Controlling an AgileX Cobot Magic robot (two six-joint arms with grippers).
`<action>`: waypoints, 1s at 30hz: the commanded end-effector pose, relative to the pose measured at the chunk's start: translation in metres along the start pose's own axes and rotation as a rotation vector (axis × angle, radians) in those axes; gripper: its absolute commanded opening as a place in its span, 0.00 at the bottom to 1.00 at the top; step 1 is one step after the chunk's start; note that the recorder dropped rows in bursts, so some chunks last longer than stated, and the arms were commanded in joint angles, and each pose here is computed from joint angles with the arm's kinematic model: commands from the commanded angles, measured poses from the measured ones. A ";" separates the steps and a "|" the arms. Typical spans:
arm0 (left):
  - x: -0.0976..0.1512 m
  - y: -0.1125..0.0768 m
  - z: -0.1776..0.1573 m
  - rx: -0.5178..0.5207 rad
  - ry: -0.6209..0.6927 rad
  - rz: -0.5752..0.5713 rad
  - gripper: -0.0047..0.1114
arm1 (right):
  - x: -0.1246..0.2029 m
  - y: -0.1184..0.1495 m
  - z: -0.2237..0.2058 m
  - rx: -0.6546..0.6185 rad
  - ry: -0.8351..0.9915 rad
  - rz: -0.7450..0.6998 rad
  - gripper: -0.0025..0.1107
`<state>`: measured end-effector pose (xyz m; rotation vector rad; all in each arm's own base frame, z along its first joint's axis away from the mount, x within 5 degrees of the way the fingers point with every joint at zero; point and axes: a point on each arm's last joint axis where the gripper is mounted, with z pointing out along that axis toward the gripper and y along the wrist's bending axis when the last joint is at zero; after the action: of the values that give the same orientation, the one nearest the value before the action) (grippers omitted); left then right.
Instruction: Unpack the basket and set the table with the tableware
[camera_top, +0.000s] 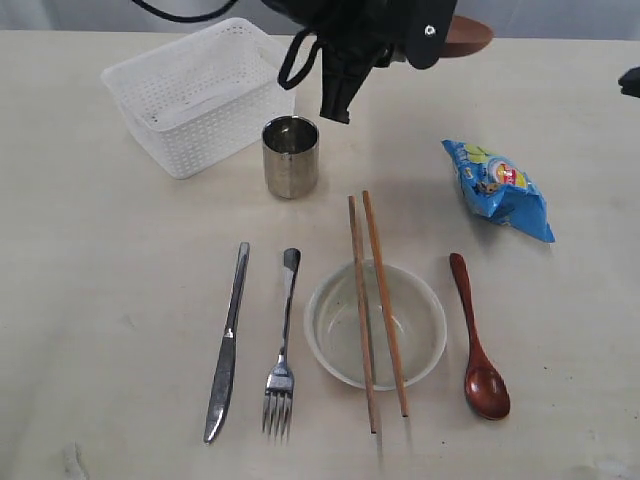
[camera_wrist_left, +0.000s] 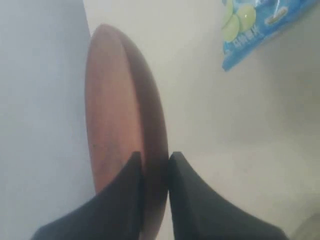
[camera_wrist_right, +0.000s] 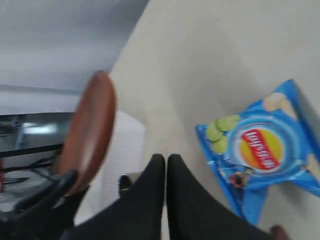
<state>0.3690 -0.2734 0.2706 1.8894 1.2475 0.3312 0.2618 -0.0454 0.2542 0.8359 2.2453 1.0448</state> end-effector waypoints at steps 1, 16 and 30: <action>-0.014 0.001 0.007 -0.077 -0.038 0.013 0.04 | -0.010 -0.004 0.016 -0.118 0.034 0.090 0.18; -0.020 -0.002 0.012 -0.082 -0.048 0.059 0.04 | -0.005 -0.005 0.085 -0.281 0.071 0.147 0.52; -0.022 -0.002 0.012 -0.085 -0.050 0.105 0.04 | -0.018 0.008 0.121 -0.351 0.174 0.130 0.52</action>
<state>0.3667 -0.2945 0.2600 1.9064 1.1096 0.3806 0.3509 -0.0044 0.1946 0.7985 2.0707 1.5349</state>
